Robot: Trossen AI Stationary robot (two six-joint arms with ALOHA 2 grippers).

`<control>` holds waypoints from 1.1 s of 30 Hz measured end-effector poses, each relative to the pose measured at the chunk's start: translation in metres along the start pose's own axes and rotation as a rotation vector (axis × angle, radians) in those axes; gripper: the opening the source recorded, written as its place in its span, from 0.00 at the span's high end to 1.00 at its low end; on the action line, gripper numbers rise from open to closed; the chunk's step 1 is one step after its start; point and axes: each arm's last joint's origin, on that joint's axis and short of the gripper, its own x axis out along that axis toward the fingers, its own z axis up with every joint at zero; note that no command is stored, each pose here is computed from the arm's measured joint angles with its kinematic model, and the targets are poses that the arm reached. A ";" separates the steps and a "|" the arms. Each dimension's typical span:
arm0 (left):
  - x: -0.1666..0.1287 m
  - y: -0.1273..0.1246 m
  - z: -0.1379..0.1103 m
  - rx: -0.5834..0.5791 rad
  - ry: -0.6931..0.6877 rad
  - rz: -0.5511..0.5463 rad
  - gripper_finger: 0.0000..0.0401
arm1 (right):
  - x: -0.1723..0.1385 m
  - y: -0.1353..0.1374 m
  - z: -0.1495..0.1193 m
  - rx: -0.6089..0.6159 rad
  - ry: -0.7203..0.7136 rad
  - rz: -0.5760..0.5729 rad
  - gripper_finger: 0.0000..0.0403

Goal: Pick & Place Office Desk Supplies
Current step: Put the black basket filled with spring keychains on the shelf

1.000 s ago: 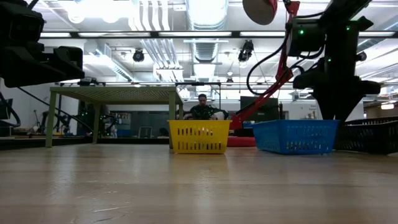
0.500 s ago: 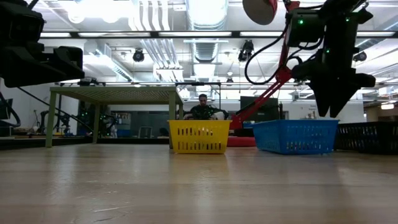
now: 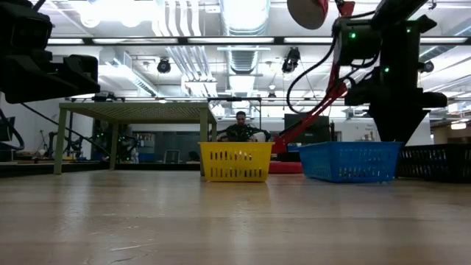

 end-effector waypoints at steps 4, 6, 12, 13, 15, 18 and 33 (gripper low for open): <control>0.000 0.000 0.000 0.000 0.000 0.000 0.57 | 0.010 0.004 0.001 0.014 -0.005 -0.053 0.63; 0.000 0.000 0.000 0.000 0.000 0.000 0.57 | 0.014 0.006 0.002 0.010 -0.004 -0.075 0.63; 0.000 0.000 0.000 0.000 0.000 0.000 0.57 | 0.017 0.007 0.002 0.008 -0.002 -0.089 0.68; 0.000 0.000 0.000 0.000 0.000 0.000 0.57 | 0.016 0.007 0.002 0.008 -0.005 -0.087 0.69; 0.000 0.000 0.000 0.000 0.000 0.000 0.57 | 0.014 0.006 0.002 0.008 -0.012 -0.077 0.72; 0.000 0.000 0.000 0.000 0.000 0.000 0.57 | 0.012 0.005 0.002 0.004 -0.018 -0.066 0.76; 0.000 0.000 0.000 0.000 0.000 -0.001 0.57 | 0.011 0.005 0.002 -0.003 -0.019 -0.062 0.81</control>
